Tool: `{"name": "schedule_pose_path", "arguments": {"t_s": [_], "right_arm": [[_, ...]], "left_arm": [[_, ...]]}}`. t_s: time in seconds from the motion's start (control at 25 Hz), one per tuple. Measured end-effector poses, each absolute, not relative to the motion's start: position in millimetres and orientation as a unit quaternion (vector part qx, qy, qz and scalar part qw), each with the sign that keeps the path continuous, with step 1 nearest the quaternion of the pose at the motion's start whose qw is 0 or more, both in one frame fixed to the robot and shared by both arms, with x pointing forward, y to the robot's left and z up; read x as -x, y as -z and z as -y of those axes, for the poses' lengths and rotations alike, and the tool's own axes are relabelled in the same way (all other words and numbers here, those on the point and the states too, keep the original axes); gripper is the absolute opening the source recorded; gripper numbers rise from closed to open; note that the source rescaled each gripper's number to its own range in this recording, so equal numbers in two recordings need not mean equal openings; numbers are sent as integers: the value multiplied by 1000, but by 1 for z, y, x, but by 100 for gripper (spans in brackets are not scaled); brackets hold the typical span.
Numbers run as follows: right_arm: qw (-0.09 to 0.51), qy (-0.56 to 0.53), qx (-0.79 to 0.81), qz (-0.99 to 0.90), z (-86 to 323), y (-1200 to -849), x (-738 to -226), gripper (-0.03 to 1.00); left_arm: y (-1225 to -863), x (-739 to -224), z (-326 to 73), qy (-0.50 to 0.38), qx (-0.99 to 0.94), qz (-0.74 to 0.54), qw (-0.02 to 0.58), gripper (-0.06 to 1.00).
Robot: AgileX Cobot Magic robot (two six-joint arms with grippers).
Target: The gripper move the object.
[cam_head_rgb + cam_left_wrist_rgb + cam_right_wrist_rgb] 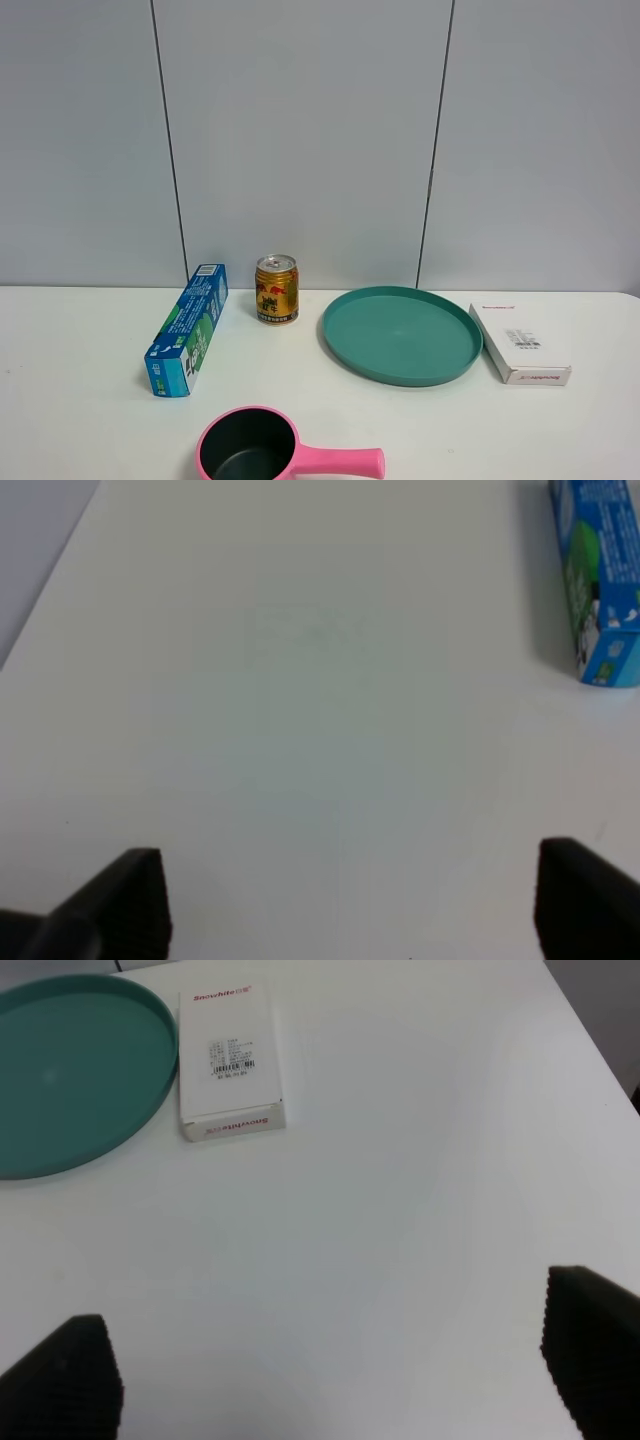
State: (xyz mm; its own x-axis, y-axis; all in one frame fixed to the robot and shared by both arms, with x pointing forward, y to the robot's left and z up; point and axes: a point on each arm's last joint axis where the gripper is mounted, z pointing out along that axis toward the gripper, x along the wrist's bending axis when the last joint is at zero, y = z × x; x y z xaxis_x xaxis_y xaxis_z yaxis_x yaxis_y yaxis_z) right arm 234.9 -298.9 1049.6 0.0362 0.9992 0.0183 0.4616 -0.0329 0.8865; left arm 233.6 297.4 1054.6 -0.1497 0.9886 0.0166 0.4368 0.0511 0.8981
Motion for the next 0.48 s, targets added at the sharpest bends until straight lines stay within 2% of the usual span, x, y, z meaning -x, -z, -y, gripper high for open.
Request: {"name": "schedule_pose_path", "arguments": {"t_s": [0.48], "right_arm": [[368,-366,-619,-590,299,-1050,-235,100]], "left_arm": [[-1055,-233,-299,-407,-547,-649,338,77]]}}
